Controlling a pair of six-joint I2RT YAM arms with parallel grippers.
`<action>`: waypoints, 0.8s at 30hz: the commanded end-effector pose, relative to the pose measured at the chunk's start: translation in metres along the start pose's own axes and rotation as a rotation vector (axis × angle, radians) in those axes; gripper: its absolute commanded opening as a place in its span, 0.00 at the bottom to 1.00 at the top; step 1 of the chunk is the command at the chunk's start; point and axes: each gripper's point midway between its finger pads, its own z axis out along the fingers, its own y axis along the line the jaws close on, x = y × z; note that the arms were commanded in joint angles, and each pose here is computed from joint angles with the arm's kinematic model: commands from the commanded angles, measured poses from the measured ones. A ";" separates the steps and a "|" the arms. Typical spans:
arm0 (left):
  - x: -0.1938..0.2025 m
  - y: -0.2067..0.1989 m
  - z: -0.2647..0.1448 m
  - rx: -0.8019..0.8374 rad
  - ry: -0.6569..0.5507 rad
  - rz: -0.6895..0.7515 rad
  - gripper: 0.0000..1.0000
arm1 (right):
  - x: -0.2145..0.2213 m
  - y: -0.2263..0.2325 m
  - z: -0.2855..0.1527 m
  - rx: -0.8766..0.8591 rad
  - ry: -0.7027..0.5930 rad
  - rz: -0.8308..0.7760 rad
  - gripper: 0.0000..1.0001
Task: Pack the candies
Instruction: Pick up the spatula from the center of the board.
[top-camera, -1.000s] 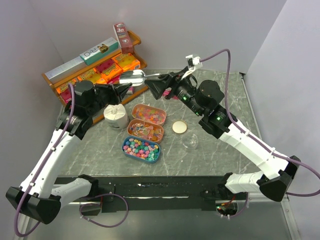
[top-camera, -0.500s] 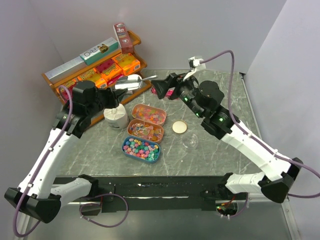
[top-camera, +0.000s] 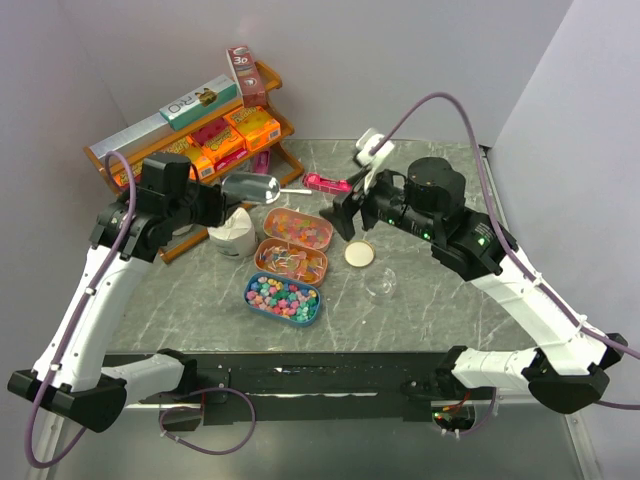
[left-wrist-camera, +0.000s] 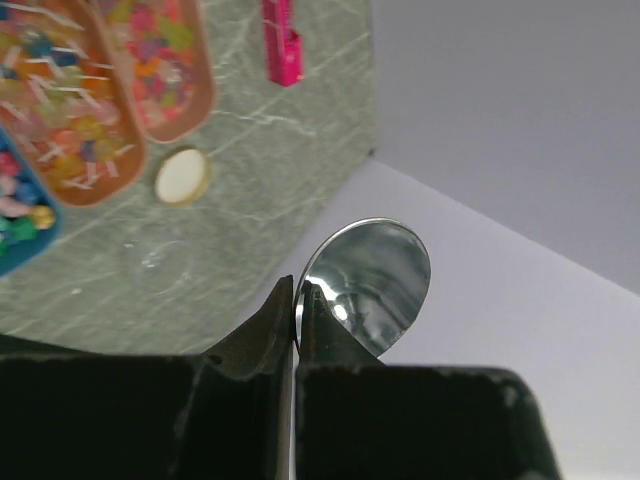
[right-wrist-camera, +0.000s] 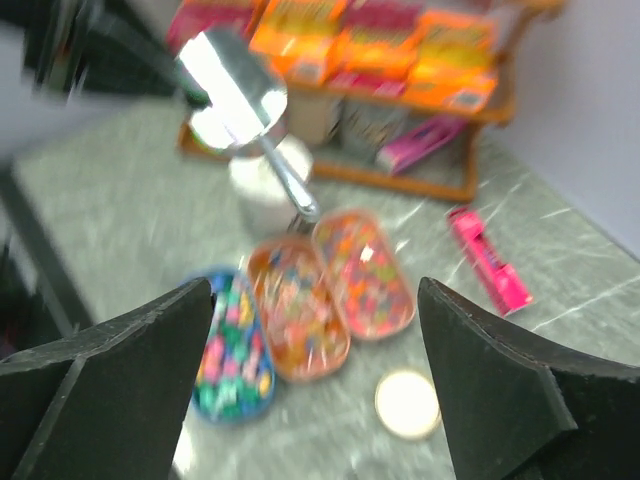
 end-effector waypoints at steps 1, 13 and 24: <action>0.006 0.022 -0.015 -0.062 0.043 0.146 0.01 | 0.025 0.041 -0.008 -0.236 0.120 -0.106 0.88; 0.027 0.087 -0.016 -0.176 0.199 0.214 0.01 | 0.059 0.080 0.019 -0.366 0.242 -0.086 0.72; 0.043 0.092 -0.016 -0.145 0.298 0.172 0.01 | 0.087 0.105 0.030 -0.433 0.304 -0.063 0.57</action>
